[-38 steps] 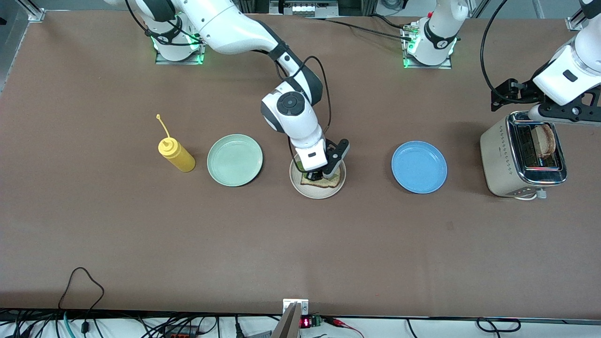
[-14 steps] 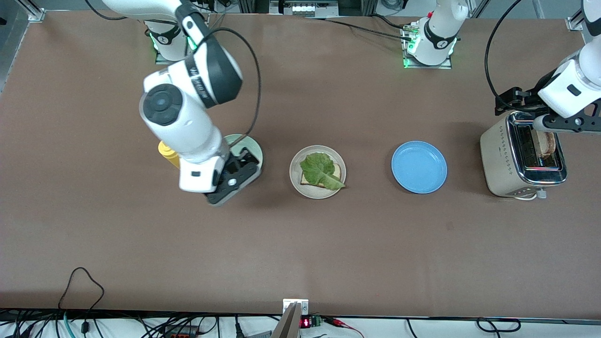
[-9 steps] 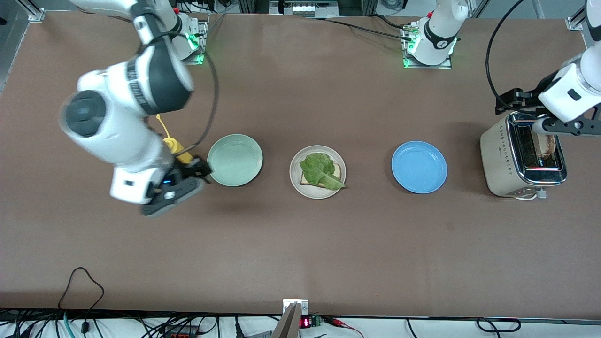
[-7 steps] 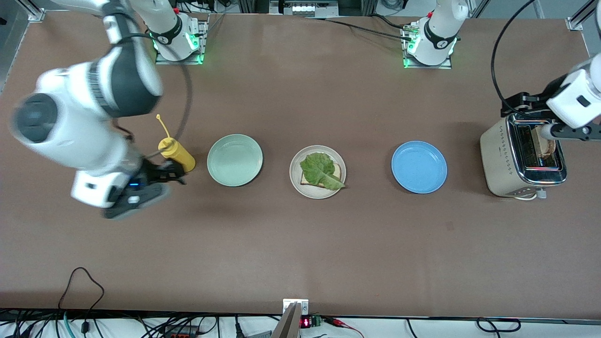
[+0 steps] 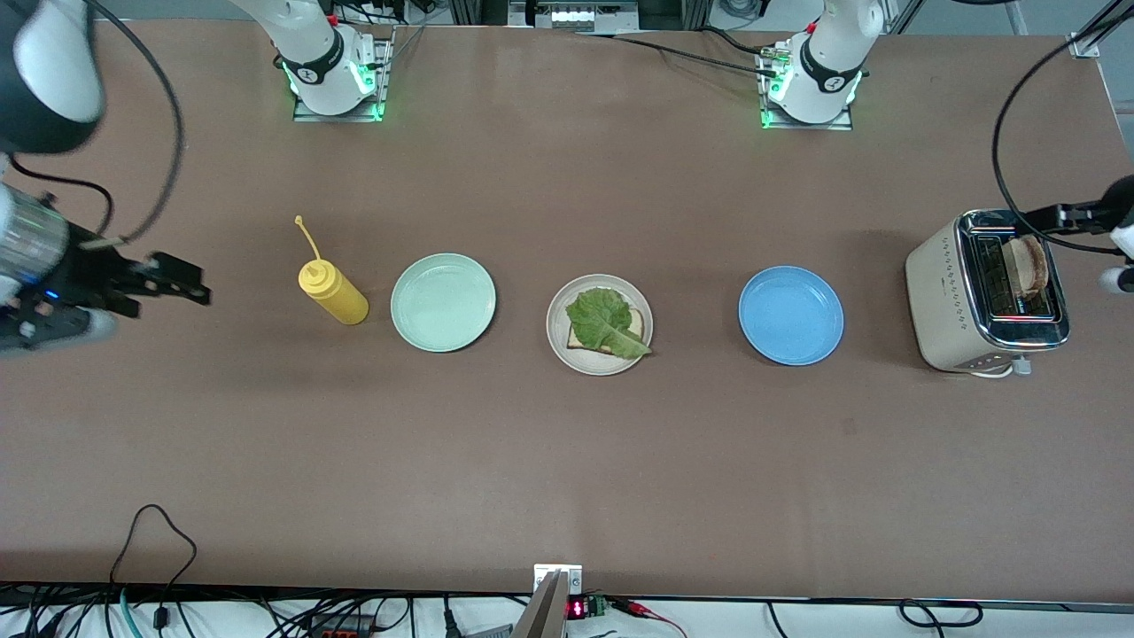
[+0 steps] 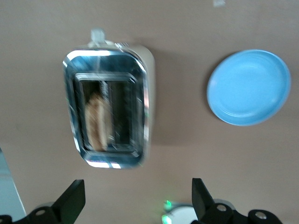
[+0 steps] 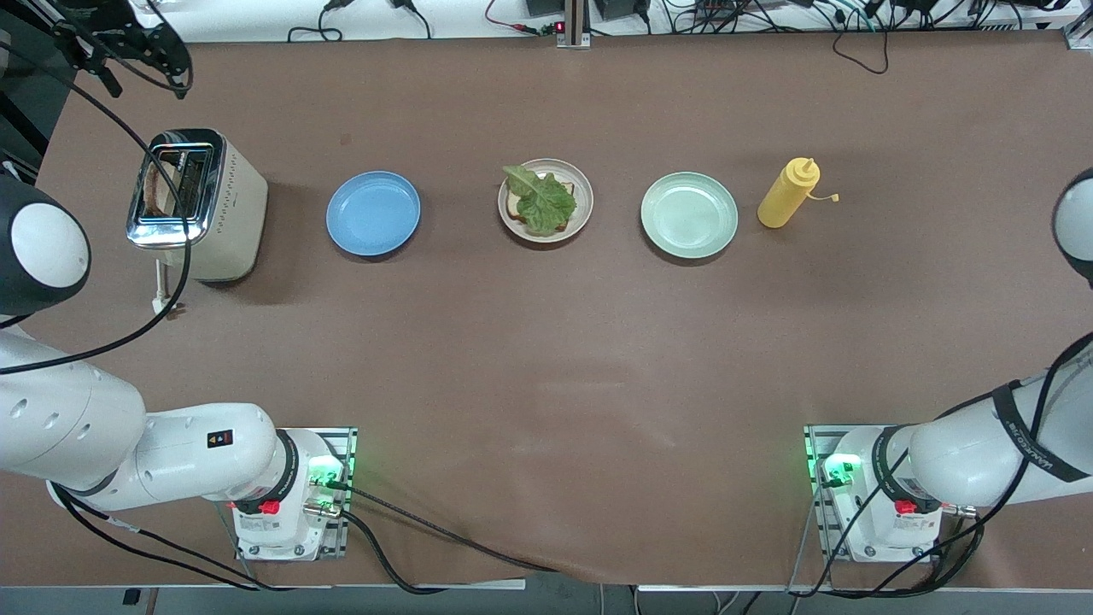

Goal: Make sandwich in beige plate with both arms
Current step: 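Withdraw the right gripper while the left gripper reaches into the toaster, then grasp the toast slice in the toaster with the left gripper and lift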

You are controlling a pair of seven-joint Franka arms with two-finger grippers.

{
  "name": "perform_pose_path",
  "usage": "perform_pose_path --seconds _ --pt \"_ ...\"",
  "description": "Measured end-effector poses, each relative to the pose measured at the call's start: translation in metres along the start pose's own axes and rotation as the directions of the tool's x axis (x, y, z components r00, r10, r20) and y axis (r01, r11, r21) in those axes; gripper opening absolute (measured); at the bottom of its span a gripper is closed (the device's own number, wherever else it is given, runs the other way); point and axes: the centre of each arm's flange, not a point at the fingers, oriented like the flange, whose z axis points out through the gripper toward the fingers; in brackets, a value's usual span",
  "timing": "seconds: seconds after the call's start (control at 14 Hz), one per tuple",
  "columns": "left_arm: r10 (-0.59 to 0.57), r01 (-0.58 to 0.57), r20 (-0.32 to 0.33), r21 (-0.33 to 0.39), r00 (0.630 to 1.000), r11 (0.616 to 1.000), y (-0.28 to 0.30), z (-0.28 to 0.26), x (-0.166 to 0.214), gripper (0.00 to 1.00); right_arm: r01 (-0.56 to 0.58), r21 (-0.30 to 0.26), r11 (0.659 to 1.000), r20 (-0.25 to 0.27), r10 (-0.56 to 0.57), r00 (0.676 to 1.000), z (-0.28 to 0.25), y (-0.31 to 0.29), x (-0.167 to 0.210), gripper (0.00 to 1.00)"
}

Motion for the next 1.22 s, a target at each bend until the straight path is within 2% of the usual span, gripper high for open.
perform_pose_path --seconds 0.14,0.5,0.64,0.93,1.07,1.22 --pt "0.063 -0.063 -0.046 0.007 0.997 0.998 -0.033 0.029 0.009 1.00 -0.020 -0.026 0.999 -0.008 0.020 1.000 -0.020 0.004 -0.027 1.00" --pt "0.107 -0.106 -0.092 0.009 0.990 0.994 -0.073 0.098 0.012 1.00 -0.113 -0.053 0.992 -0.038 0.111 0.993 -0.047 -0.027 -0.082 1.00" --pt "0.099 -0.099 -0.094 0.003 0.991 0.995 -0.081 0.126 0.009 1.00 -0.124 -0.054 0.991 -0.050 0.122 0.991 -0.049 -0.032 -0.091 1.00" --pt "0.086 -0.087 -0.062 -0.022 0.994 0.996 -0.089 0.165 -0.002 1.00 -0.137 -0.054 0.989 -0.044 0.134 0.990 -0.044 -0.024 -0.092 1.00" --pt "0.082 -0.084 -0.053 -0.029 0.995 0.996 -0.090 0.174 -0.005 0.96 -0.141 -0.055 0.988 -0.044 0.139 0.989 -0.044 -0.022 -0.093 1.00" --pt "0.084 -0.086 -0.053 -0.029 0.995 0.996 -0.089 0.175 -0.005 0.80 -0.153 -0.057 0.987 -0.047 0.150 0.988 -0.046 -0.014 -0.094 1.00"
